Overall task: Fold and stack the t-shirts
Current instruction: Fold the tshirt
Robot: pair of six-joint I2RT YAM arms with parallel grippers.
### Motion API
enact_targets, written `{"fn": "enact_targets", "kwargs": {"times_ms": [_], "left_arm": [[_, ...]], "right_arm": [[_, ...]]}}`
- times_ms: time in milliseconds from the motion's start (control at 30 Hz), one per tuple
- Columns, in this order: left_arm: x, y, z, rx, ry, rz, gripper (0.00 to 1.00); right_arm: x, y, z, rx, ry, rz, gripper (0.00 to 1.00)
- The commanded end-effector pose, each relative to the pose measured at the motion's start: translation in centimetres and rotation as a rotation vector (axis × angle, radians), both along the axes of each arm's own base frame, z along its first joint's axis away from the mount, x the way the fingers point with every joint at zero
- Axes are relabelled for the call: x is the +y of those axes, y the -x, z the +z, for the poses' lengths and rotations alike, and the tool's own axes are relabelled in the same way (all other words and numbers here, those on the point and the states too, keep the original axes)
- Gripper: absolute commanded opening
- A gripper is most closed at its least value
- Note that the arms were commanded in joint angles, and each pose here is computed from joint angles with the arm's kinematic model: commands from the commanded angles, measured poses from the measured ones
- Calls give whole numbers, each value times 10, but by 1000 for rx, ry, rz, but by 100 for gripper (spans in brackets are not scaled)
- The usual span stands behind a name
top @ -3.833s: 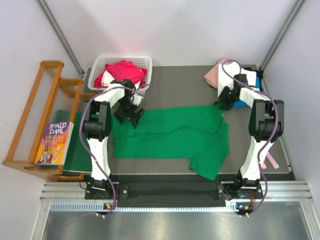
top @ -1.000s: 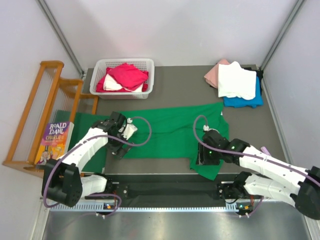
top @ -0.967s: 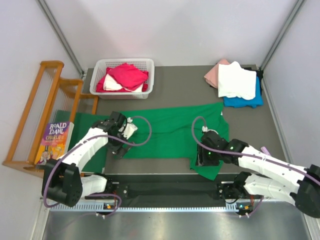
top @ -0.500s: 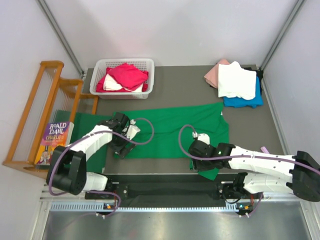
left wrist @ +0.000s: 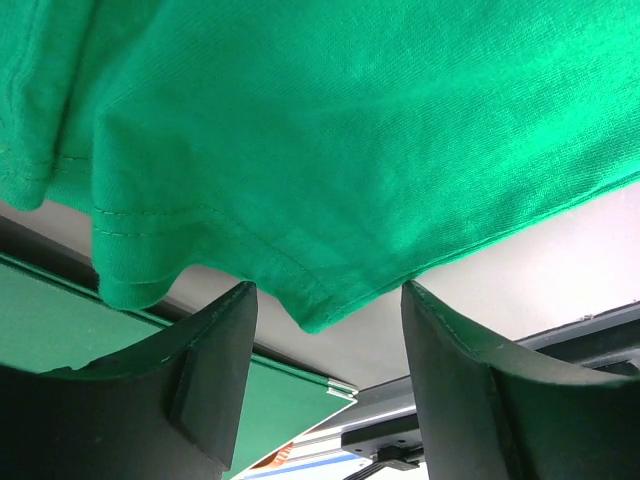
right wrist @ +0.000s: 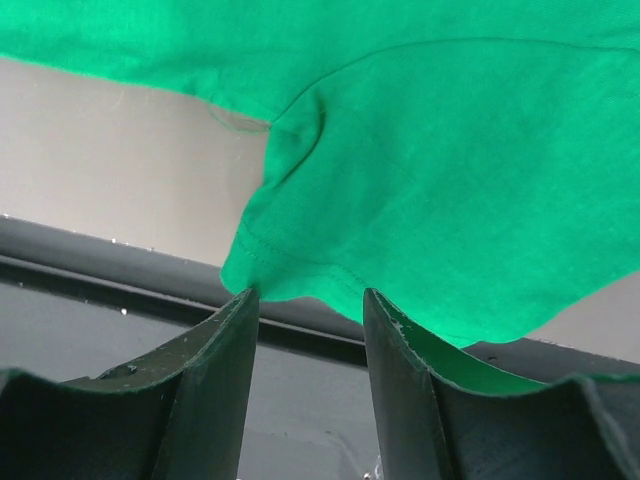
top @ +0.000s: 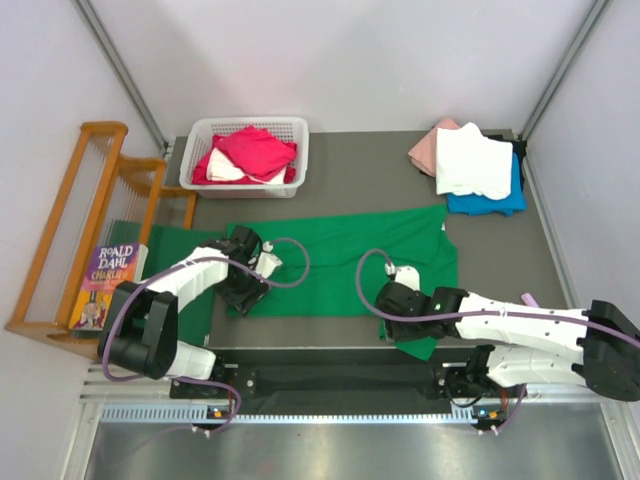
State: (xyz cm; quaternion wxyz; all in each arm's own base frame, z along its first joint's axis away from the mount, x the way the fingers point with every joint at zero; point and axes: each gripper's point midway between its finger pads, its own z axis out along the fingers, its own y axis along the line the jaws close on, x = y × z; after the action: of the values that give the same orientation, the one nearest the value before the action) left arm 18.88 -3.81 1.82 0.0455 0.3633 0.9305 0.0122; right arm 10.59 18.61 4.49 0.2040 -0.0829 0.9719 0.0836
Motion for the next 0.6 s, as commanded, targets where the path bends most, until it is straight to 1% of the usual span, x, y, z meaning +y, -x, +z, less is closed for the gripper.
{"fn": "enact_targets", "kwargs": {"times_ms": [0,167,333,400,433,467,567], "left_arm": [[-7,-16,9,-48,30,9,63],[-7,-16,9,-47,29,12,57],[-6,-14,9,-48,29,12,54],[-6,-14,9,-52,27,12,50],[-5,-13,8,-50,28,11,49],[-5,-12,9,-52,29,11,45],[-4,-10,7,-49,26,13,44]], "right_arm": [[18,6,1,-2,-36,26,46],[25,17,-13,20,28,71,45],[27,14,-13,-3,48,65,45],[24,11,-11,-16,49,53,44],[24,10,-11,-21,51,49,42],[23,9,-10,-26,53,44,41],[20,2,-4,-61,71,36,40]]}}
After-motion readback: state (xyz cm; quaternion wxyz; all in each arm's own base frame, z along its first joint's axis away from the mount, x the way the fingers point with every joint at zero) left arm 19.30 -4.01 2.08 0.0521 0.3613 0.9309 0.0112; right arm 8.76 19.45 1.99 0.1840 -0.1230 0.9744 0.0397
